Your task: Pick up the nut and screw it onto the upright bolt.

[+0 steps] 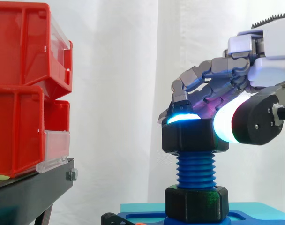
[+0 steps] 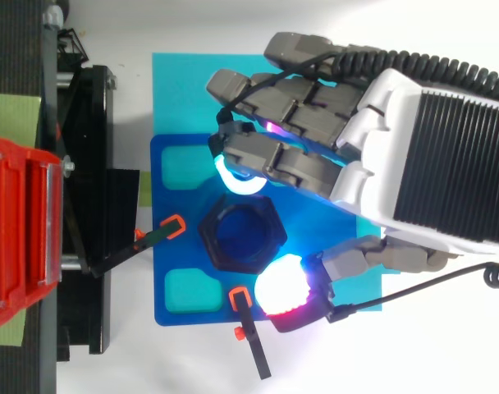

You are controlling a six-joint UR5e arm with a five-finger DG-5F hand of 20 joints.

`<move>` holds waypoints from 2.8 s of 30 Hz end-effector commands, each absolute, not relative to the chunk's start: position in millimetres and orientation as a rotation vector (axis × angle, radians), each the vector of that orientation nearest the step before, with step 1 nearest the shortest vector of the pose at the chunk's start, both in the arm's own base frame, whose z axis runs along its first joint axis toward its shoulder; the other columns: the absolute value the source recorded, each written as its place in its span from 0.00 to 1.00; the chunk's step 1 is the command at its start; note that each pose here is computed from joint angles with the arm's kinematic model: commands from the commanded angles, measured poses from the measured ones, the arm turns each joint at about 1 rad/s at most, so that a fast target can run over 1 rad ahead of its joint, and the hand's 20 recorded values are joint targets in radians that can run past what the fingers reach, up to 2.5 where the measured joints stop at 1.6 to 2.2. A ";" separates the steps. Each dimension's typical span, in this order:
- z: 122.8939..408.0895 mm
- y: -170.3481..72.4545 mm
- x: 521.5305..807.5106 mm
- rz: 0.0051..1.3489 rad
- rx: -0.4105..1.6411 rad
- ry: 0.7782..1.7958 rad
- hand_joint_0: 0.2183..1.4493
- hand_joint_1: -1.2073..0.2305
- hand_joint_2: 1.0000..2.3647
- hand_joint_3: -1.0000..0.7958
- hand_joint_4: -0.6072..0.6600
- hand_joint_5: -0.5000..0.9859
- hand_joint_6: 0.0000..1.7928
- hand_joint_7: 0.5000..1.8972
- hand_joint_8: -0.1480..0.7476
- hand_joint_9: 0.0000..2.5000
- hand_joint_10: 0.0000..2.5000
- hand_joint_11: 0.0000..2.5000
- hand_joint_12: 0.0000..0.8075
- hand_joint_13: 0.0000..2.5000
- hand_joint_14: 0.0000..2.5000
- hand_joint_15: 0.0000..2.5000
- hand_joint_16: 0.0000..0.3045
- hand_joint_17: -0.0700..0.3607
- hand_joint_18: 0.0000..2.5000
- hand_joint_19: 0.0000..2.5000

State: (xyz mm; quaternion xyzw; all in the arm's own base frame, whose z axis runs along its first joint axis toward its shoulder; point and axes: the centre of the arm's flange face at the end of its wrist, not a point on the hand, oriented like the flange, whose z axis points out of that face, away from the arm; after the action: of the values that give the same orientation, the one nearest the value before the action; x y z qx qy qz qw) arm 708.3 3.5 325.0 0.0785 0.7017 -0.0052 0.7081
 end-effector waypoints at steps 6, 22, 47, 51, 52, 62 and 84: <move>328.3 4.9 709.0 -0.010 0.170 1.560 0.27 0.44 0.01 0.32 0.74 0.23 0.33 0.53 0.54 0.21 0.00 0.00 0.37 0.30 0.00 0.01 0.10 0.33 0.22 0.01; 327.1 -1.1 708.3 -0.012 0.171 1.566 0.27 0.44 0.01 0.32 0.74 0.23 0.33 0.52 0.54 0.21 0.00 0.00 0.37 0.30 0.00 0.01 0.10 0.33 0.22 0.01; 324.9 -5.0 707.6 -0.006 0.163 1.571 0.21 0.48 0.00 0.28 0.74 0.22 0.28 0.43 0.53 0.20 0.00 0.00 0.44 0.24 0.00 0.00 0.15 0.40 0.21 0.02; 324.8 -5.8 707.5 -0.005 0.162 1.573 0.19 0.52 0.00 0.28 0.73 0.21 0.28 0.32 0.53 0.19 0.00 0.00 0.47 0.22 0.00 0.00 0.16 0.42 0.20 0.02; 324.8 -5.8 707.5 -0.005 0.162 1.573 0.18 0.53 0.00 0.28 0.72 0.20 0.28 0.29 0.53 0.18 0.00 0.00 0.47 0.21 0.00 0.00 0.17 0.43 0.20 0.02; 324.7 -9.5 707.3 -0.004 0.160 1.574 0.16 0.63 0.00 0.28 0.66 0.19 0.28 0.10 0.50 0.15 0.00 0.00 0.49 0.15 0.00 0.00 0.18 0.45 0.12 0.00; 341.0 -1.6 716.4 0.030 0.140 1.513 0.22 0.88 0.00 0.28 0.62 0.20 0.28 0.09 0.45 0.12 0.00 0.00 0.47 0.08 0.00 0.00 0.16 0.42 0.01 0.00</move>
State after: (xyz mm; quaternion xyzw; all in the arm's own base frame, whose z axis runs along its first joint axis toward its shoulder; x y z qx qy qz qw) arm 713.8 -5.4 338.2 0.0661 0.6948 0.0068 0.7161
